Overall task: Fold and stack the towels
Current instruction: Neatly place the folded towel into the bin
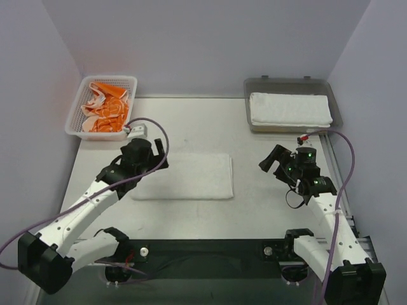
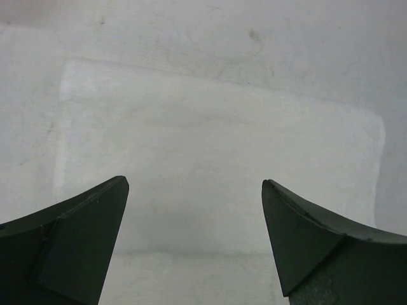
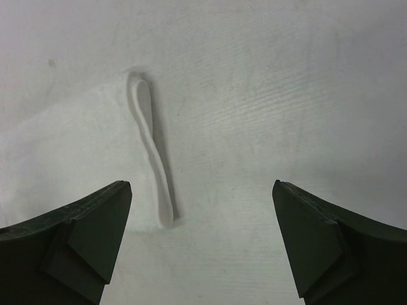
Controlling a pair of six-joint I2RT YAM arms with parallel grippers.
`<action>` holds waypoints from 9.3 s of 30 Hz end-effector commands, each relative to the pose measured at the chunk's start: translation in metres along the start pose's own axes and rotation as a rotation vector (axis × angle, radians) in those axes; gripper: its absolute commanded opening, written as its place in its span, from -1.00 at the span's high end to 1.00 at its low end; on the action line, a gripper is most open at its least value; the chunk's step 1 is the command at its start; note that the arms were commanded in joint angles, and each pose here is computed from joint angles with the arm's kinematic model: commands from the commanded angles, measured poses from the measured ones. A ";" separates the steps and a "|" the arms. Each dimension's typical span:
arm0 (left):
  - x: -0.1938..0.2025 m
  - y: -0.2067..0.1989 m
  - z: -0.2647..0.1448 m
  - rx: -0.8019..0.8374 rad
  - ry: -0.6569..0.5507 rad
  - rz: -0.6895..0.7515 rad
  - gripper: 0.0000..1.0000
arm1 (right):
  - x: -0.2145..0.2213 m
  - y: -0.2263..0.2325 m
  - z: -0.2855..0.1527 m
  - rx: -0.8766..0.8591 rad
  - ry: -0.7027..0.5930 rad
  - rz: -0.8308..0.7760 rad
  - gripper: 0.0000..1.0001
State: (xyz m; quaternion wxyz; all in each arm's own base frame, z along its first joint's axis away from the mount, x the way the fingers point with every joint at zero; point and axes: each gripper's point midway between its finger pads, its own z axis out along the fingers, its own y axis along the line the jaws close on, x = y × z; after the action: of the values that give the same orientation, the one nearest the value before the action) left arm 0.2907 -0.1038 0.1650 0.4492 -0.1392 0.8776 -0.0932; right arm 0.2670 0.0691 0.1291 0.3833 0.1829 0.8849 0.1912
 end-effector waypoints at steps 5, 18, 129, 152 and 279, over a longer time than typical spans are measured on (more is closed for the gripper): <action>0.020 -0.091 -0.031 0.065 0.019 0.378 -0.95 | 0.007 -0.016 -0.041 0.107 0.034 0.001 -1.00; 0.123 -0.223 -0.010 0.110 0.155 0.703 -0.95 | 0.013 -0.054 -0.063 0.290 -0.030 0.073 -1.00; 0.146 -0.201 -0.004 0.258 0.285 0.429 -0.88 | 0.165 0.092 0.132 -0.139 0.408 0.276 1.00; 0.009 0.034 0.009 0.036 0.085 0.112 -0.95 | -0.146 0.149 0.159 -0.196 0.092 -0.252 1.00; 0.033 0.034 0.027 -0.015 0.186 0.209 -0.95 | -0.226 0.033 0.278 0.202 -0.110 -0.584 -0.26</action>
State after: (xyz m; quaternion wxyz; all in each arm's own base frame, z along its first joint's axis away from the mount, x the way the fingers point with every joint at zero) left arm 0.2762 -0.0818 0.0933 0.3378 -0.0459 0.9389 -0.0481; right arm 0.6178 0.0538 0.0915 0.4368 -0.0365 0.8988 0.0109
